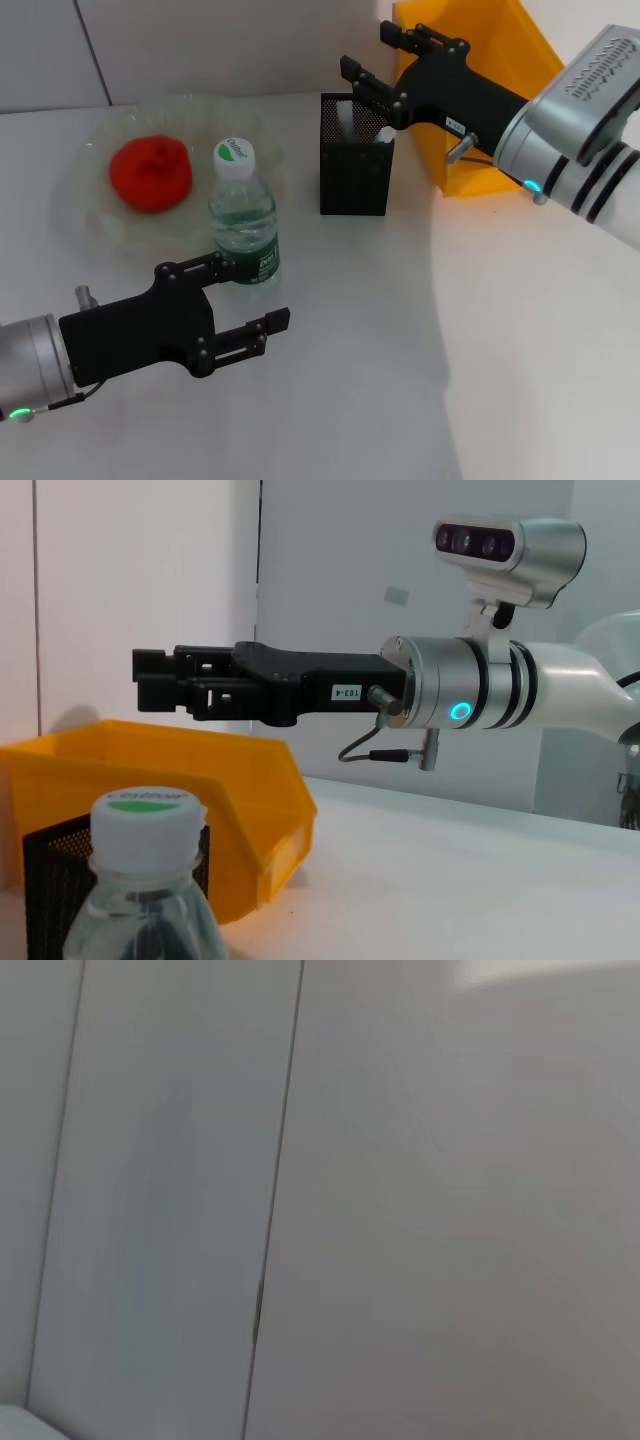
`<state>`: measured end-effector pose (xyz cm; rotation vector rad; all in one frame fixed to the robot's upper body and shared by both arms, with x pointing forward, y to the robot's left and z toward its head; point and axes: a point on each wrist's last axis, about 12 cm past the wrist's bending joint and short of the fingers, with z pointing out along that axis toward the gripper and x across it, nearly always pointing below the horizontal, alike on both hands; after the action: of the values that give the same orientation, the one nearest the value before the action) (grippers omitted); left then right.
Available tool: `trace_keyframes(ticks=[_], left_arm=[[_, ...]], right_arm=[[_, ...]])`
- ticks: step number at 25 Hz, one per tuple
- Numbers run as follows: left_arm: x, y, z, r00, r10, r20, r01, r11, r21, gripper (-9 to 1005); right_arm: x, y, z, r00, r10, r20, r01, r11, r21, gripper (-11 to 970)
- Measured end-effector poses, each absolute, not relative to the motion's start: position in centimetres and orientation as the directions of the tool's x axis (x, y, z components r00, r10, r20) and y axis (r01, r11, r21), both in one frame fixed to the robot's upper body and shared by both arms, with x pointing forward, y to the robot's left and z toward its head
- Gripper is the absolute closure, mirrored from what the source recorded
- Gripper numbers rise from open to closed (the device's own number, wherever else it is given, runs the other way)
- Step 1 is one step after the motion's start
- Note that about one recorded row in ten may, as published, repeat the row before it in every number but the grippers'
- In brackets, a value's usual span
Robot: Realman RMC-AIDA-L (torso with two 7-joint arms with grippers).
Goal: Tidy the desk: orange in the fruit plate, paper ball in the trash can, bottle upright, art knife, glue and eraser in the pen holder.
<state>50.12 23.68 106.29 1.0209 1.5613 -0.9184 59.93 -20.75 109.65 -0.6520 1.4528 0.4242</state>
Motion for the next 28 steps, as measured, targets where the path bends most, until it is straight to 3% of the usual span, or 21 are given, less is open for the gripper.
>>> trace_keyframes(ticks=[8, 17, 28], left_arm=[[49.7, 24.1, 106.1, -0.117, 0.163, -0.980, 0.935, 0.351, -0.053, 308], [49.3, 24.1, 106.2, -0.107, 0.157, -0.982, 0.944, 0.326, -0.051, 301], [49.6, 22.9, 105.6, -0.130, 0.174, -0.976, 0.960, 0.268, -0.080, 260]], right_arm=[[57.3, -23.9, 110.7, 0.088, -0.051, -0.995, -0.695, 0.712, -0.098, 177], [52.4, -28.7, 109.7, -0.028, -0.225, -0.974, -0.936, 0.347, -0.054, 131], [49.9, -28.8, 107.0, -0.053, -0.257, -0.965, -0.968, 0.249, -0.013, 121]])
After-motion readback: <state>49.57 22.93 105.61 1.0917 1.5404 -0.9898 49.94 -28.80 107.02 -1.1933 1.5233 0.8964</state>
